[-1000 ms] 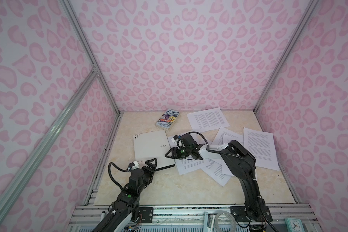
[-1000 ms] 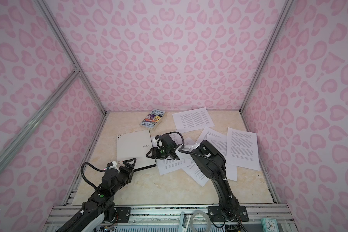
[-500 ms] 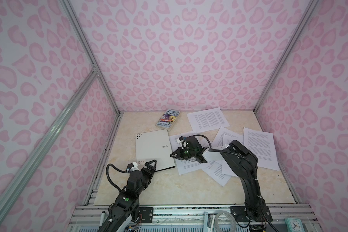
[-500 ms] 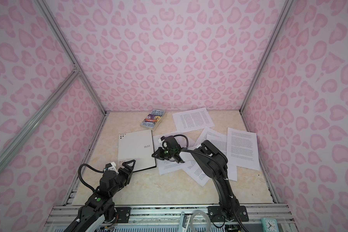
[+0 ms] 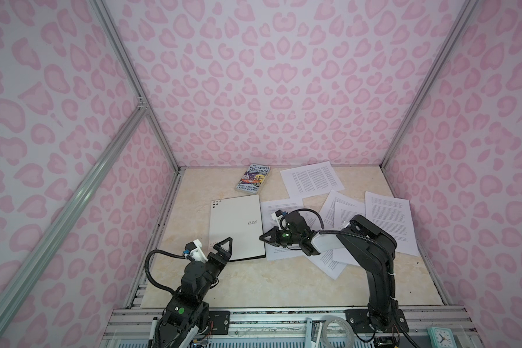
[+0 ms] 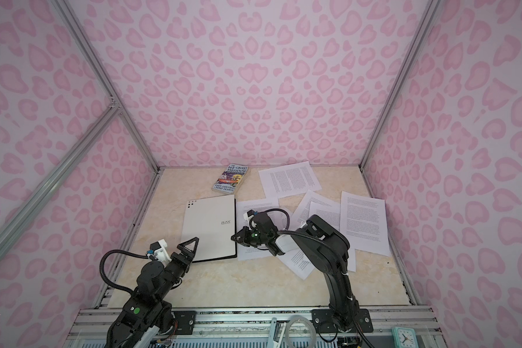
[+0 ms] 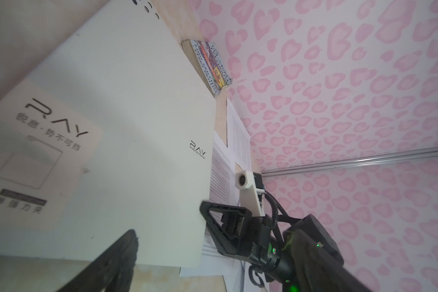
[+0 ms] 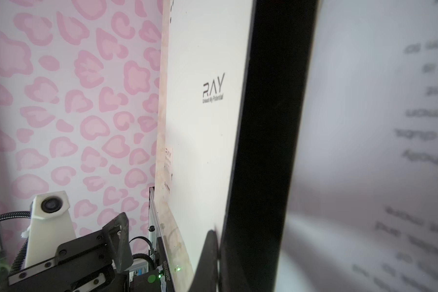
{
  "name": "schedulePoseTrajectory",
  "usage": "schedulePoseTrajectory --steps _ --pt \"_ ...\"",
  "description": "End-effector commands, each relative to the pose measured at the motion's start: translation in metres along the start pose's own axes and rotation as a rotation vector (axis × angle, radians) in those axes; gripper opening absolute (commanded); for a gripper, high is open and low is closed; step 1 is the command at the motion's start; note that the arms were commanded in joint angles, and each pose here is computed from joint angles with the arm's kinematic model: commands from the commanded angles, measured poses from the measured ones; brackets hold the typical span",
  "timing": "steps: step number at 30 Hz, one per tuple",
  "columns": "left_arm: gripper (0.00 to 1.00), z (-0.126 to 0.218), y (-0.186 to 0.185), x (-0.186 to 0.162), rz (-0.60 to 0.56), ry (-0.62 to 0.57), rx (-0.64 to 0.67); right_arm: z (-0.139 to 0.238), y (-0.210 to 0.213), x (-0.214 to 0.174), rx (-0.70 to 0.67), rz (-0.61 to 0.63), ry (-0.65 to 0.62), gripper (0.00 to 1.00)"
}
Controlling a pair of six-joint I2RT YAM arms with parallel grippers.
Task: Put the files into the folder
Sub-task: 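Swing the folder cover open away from the left gripper with the right gripper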
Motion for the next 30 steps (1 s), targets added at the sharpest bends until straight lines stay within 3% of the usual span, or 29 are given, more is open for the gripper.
schedulePoseTrajectory --steps 1,8,14,23,28,30 --pt "0.96 0.010 0.022 -0.003 -0.088 0.037 0.197 0.014 -0.003 0.004 -0.033 0.022 -0.049 0.00" --pt "0.96 0.011 -0.014 0.005 -0.239 0.073 0.247 0.064 -0.005 0.006 -0.083 0.062 -0.080 0.00" --pt "0.96 0.006 -0.030 0.009 -0.294 0.081 0.248 0.119 -0.011 0.009 -0.189 0.105 -0.096 0.00" --pt "0.96 0.004 -0.043 0.011 -0.343 0.090 0.235 0.145 0.031 0.019 -0.229 0.248 -0.058 0.00" --pt "0.96 0.006 -0.048 0.012 -0.365 0.103 0.227 0.132 0.065 0.027 -0.155 0.309 -0.053 0.32" --pt "0.96 0.007 -0.054 0.013 -0.376 0.100 0.219 0.121 0.080 0.031 -0.092 0.320 -0.056 0.39"
Point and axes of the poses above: each gripper's point midway between its finger pads, its own z axis back along the fingers, its own y axis along the line the jaws close on, x = y × z, the point moved 7 cm from there along z, back along the fingers, and after that the axes turned 8 degrees about z, right-handed, at the moved point
